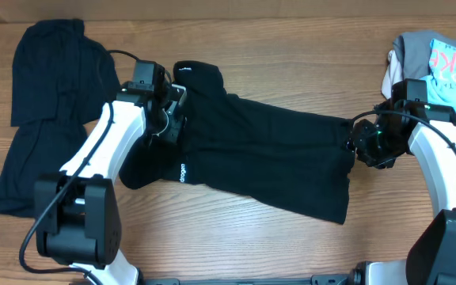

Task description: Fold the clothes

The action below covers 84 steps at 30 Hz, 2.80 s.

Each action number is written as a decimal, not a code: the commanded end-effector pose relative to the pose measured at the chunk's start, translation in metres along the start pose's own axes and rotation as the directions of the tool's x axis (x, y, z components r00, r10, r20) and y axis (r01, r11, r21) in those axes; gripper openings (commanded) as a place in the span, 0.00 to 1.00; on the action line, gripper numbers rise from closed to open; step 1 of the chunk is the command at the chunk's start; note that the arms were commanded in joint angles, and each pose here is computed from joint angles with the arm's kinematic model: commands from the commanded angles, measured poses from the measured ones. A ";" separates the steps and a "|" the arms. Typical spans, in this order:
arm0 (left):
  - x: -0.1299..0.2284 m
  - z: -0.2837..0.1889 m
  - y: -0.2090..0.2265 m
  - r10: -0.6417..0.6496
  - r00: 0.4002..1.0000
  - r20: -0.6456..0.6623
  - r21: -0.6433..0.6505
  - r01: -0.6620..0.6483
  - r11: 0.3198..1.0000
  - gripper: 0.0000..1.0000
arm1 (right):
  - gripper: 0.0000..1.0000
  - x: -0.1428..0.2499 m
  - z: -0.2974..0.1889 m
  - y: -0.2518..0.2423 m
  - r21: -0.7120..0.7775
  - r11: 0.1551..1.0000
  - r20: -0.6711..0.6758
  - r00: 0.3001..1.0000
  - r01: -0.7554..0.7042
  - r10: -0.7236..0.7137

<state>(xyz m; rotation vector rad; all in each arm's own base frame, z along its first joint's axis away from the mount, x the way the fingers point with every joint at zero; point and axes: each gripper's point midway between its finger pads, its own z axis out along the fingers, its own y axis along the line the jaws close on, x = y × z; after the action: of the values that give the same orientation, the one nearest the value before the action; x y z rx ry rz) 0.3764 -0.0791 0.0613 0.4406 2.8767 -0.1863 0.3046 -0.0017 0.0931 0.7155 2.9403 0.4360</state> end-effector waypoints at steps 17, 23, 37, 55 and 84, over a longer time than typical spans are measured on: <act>-0.017 0.025 0.000 -0.094 0.994 0.051 0.028 0.092 0.995 0.09 | 0.52 -0.008 -0.004 0.007 -0.015 1.000 0.027 0.999 0.017 -0.016; -0.059 0.019 0.005 -0.173 0.960 0.219 0.043 0.168 0.985 0.04 | 0.52 -0.011 -0.004 0.008 -0.020 1.000 0.041 0.999 0.019 -0.018; -0.009 0.024 -0.007 -0.211 0.977 0.009 0.067 0.210 0.975 0.04 | 0.52 -0.009 -0.004 0.007 -0.017 1.000 0.033 0.999 0.016 -0.016; -0.020 0.048 -0.006 -0.154 0.987 0.038 0.083 0.151 0.985 0.04 | 0.52 -0.009 -0.004 0.007 -0.017 1.000 0.033 0.999 0.016 -0.015; -0.058 0.000 0.015 -0.170 0.983 -0.068 -0.036 0.168 0.985 0.23 | 0.61 -0.018 -0.009 0.011 -0.027 0.999 0.064 0.998 0.031 -0.029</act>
<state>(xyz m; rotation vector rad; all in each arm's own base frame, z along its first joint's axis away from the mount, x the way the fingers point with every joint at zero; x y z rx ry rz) 0.4269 -0.0899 0.0651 0.1766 3.0059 -0.2432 0.3103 -0.0026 0.0941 0.7049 2.9183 0.4356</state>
